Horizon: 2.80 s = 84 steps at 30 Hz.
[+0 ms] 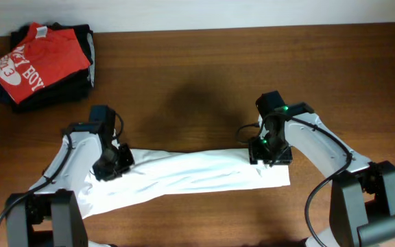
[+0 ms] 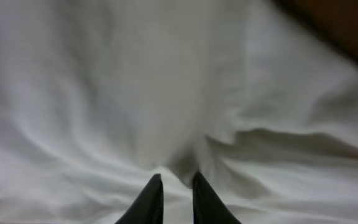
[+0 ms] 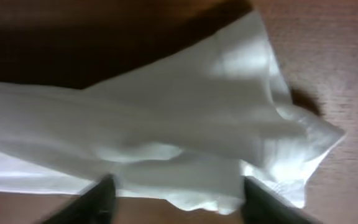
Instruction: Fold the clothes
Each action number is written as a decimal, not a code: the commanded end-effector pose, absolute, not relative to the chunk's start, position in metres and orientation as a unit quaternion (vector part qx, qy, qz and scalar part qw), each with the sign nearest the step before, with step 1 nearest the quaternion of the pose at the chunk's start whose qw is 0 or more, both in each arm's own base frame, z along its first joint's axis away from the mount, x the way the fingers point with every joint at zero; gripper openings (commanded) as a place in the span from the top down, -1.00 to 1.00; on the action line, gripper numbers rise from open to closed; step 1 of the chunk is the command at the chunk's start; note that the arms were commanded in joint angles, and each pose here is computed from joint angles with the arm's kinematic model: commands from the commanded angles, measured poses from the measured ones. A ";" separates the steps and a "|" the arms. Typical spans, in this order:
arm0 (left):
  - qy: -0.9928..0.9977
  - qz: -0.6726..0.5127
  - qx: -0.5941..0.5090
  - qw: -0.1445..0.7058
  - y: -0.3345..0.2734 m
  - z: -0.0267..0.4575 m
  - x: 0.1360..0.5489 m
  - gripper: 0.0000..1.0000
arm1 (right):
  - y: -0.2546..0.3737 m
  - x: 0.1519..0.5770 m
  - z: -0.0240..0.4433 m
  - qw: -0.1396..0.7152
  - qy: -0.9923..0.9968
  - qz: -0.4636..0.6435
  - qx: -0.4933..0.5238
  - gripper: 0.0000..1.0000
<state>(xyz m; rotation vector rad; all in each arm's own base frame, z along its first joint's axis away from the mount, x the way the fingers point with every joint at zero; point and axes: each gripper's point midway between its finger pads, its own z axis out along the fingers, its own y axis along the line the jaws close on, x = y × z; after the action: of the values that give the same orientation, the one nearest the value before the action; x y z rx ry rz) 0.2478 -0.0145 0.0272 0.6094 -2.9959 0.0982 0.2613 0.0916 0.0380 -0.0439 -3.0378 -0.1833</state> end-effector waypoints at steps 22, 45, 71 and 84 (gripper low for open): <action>-0.967 0.136 0.202 -0.071 0.020 0.105 0.281 -0.79 | 0.080 0.266 0.065 0.052 -0.996 -0.020 -0.065 -0.78; -0.951 -0.067 0.291 0.077 0.079 0.043 0.267 0.67 | 0.079 0.267 0.060 0.049 -0.997 -0.019 -0.063 -0.87; -0.954 -0.013 0.291 0.069 0.059 0.043 0.309 -0.33 | 0.084 0.259 0.059 0.065 -0.995 -0.034 -0.066 -0.96; -0.957 -0.014 0.284 0.065 0.069 0.029 0.305 0.87 | 0.084 0.261 0.059 0.062 -0.995 -0.034 -0.065 -0.95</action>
<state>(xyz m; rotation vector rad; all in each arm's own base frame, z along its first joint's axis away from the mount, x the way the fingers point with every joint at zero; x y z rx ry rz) 0.3043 0.0682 0.0297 0.9014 -2.8732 -0.0471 0.2612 0.0840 0.0591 -0.1845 -3.0095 -0.0961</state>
